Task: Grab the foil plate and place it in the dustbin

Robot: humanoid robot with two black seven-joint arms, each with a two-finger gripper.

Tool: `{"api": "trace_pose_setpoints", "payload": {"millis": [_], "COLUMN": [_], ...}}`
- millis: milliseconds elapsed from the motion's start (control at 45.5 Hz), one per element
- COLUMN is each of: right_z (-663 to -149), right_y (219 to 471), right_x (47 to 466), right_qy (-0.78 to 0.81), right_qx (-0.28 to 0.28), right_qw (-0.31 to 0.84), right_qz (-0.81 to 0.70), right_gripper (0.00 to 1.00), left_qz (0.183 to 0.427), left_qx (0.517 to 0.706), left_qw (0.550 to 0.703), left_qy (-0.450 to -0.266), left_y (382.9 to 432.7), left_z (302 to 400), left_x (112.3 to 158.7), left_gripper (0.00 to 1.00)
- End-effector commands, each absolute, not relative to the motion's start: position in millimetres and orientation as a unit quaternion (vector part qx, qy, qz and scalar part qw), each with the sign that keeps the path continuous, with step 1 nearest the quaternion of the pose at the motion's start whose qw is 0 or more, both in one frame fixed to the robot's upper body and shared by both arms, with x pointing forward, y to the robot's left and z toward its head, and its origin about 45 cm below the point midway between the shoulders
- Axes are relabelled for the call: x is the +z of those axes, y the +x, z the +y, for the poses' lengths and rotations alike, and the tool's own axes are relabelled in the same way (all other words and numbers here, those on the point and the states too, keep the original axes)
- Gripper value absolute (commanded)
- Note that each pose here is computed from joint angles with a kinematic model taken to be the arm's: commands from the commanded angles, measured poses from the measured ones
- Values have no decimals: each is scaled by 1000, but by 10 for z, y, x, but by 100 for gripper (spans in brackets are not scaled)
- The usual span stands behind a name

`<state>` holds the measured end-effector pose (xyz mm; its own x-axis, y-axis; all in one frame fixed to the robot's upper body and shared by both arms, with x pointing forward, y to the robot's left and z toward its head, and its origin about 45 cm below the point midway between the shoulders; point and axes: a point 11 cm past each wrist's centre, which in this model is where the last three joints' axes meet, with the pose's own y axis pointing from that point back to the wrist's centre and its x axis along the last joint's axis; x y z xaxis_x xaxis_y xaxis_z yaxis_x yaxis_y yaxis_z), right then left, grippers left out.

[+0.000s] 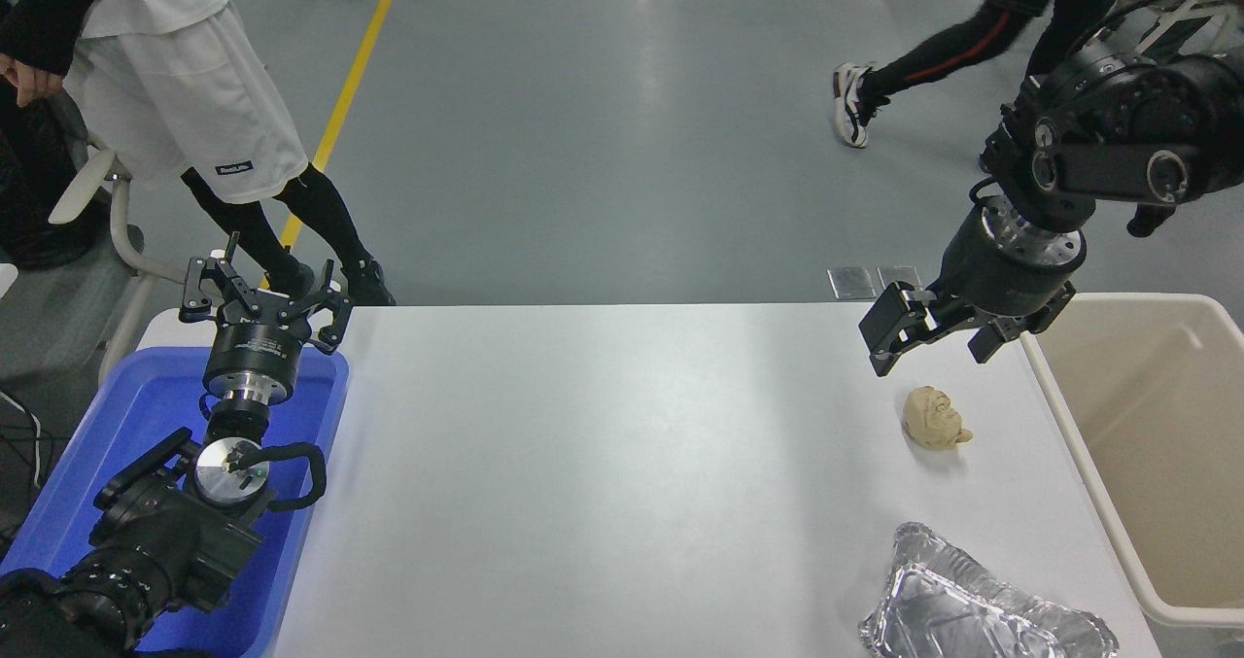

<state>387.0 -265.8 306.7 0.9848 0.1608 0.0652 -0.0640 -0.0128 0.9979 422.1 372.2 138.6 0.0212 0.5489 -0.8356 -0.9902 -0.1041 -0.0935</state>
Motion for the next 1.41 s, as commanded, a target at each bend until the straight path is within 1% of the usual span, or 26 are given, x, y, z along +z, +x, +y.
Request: {"api": "trace_pose_setpoints", "payload": {"millis": [0,110,286,352,374,418,462,527,571,615,637,659,681,747,791,813,901,1033,1077,1099,1187,1275,1385], "right_z": [-2672,-2707,-2823,-2891,-2893,-2861,-2870,-2905,-2913,-2951,-2981,-2994,-3013,-3076,-3131,-3172,-3284,-3398,-3407,-3404,-3418,-3414,-3403], "right_y": [3854,3841,3759,3724,3708,3687,3658,3575,3505,3442,3422,3408,3390,3347,3312,3297,3228,3152,3095,3071,2979,2918,2875], "right_x": [3026,3005,2821,2739,2700,2638,2590,2517,2468,2418,2394,2371,2347,2262,2200,2168,2039,1853,1743,1690,1481,1358,1217], "right_qy": [709,706,702,693,691,688,687,685,683,677,674,671,669,661,656,653,647,650,652,654,662,672,683], "right_qx": [74,71,63,69,73,86,96,106,110,112,113,114,115,114,113,112,107,126,132,137,155,165,183], "right_qw": [700,704,707,714,714,712,709,705,702,704,706,707,709,713,716,719,723,717,713,710,698,689,679], "right_qz": [35,37,53,72,82,105,124,149,166,181,186,189,194,203,209,211,217,217,223,225,223,216,200], "right_gripper": [100,100,100,100,100,100,100,100,100,100,100,100,100,100,100,100,100,100,100,100,100,100,100], "left_qz": [288,288,289,289,288,289,289,289,288,289,288,289,288,289,288,289,289,288,289,289,288,288,289], "left_qx": [637,637,638,638,637,637,637,638,637,637,637,637,637,638,637,637,637,638,637,638,637,639,638], "left_qw": [604,603,603,603,604,604,604,603,604,604,604,604,604,603,604,604,604,603,603,604,604,602,604], "left_qy": [-382,-383,-382,-382,-383,-382,-382,-382,-383,-382,-383,-382,-383,-382,-383,-382,-382,-382,-383,-381,-382,-382,-381], "left_y": [4218,4219,4218,4219,4224,4219,4224,4219,4224,4219,4224,4219,4224,4219,4224,4219,4224,4219,4224,4219,4218,4217,4219], "left_z": [3721,3723,3722,3723,3720,3720,3721,3723,3722,3722,3720,3722,3720,3723,3720,3722,3721,3724,3722,3721,3721,3729,3721], "left_x": [1383,1385,1382,1382,1390,1383,1389,1382,1391,1384,1390,1384,1390,1382,1390,1384,1389,1383,1389,1381,1383,1381,1381], "left_gripper": [99,99,99,99,99,99,99,99,99,99,99,99,99,99,99,99,99,99,99,99,99,99,99]}}
